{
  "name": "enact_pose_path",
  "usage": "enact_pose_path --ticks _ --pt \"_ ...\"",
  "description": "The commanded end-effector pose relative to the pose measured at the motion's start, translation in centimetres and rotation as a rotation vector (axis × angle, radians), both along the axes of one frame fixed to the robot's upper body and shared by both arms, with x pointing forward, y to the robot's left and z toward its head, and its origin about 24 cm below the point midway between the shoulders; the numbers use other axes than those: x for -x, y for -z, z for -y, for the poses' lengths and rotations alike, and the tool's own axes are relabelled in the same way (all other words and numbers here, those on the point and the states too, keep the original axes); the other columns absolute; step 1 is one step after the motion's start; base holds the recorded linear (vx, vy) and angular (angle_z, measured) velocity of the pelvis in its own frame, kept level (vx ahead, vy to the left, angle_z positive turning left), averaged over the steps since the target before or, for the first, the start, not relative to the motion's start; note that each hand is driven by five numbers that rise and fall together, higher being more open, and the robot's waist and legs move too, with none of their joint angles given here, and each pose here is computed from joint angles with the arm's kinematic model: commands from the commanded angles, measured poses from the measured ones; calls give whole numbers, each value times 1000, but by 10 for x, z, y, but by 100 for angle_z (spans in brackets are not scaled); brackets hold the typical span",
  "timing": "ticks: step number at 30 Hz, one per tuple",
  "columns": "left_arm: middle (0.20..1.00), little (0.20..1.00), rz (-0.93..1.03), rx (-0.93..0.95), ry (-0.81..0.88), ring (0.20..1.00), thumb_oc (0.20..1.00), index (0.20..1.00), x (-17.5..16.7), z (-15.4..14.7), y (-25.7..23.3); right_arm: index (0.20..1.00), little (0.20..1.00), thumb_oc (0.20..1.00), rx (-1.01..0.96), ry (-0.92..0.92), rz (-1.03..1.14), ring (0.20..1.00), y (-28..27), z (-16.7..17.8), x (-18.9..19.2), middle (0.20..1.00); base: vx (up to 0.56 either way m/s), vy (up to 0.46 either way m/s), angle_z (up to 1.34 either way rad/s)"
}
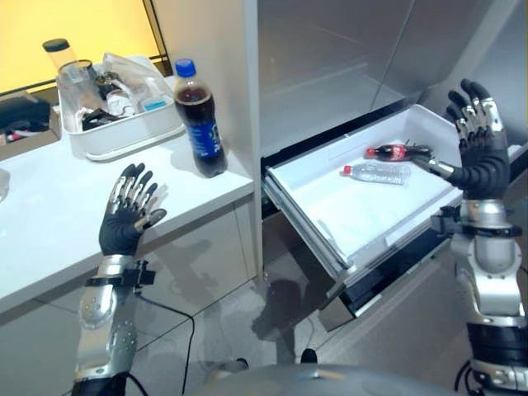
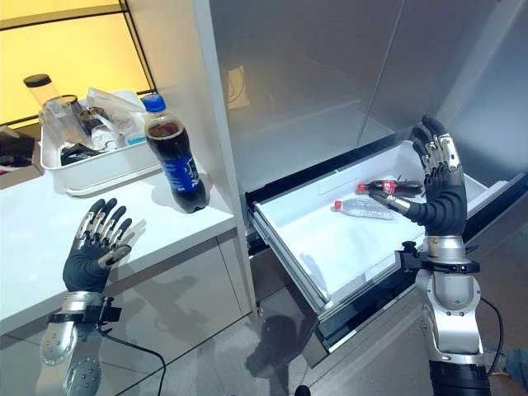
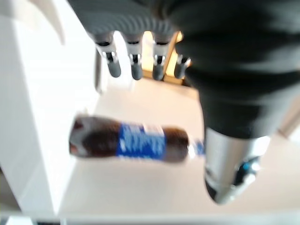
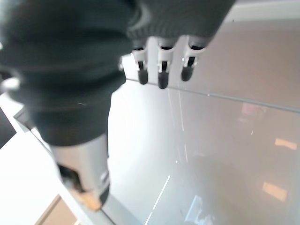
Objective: Take the drinks into the refrigerator
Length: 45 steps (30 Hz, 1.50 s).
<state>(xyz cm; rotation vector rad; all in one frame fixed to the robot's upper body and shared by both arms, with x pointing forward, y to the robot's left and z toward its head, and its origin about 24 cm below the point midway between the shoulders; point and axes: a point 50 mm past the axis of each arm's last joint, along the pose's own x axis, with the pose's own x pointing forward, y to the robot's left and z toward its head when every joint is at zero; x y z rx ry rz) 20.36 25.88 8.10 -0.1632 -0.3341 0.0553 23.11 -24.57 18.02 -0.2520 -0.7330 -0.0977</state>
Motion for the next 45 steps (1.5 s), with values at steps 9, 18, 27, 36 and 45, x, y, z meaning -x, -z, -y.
enact_pose_path --ticks 9,18,27,36,45 --pt "1000 1000 166 -134 -154 1000 1000 1000 -6 -7 -37 1000 1000 1000 -17 -87 123 1000 -24 -15 -2 1000 19 3 6" --pt "1000 1000 146 -187 -166 1000 1000 1000 -23 -3 -37 1000 1000 1000 13 -134 124 1000 -27 -25 -3 1000 25 10 -1" --pt "1000 1000 115 -213 -177 1000 1000 1000 -56 0 -38 1000 1000 1000 24 -205 96 1000 -25 -36 -8 1000 38 24 -7" --pt "1000 1000 72 -280 -183 1000 1000 1000 -77 2 -39 1000 1000 1000 61 -326 87 1000 -29 -51 -7 1000 22 9 -16" --pt "1000 1000 40 -315 -200 1000 1000 1000 -81 -2 -35 1000 1000 1000 73 -404 146 1000 -43 -57 0 1000 -3 3 -10"
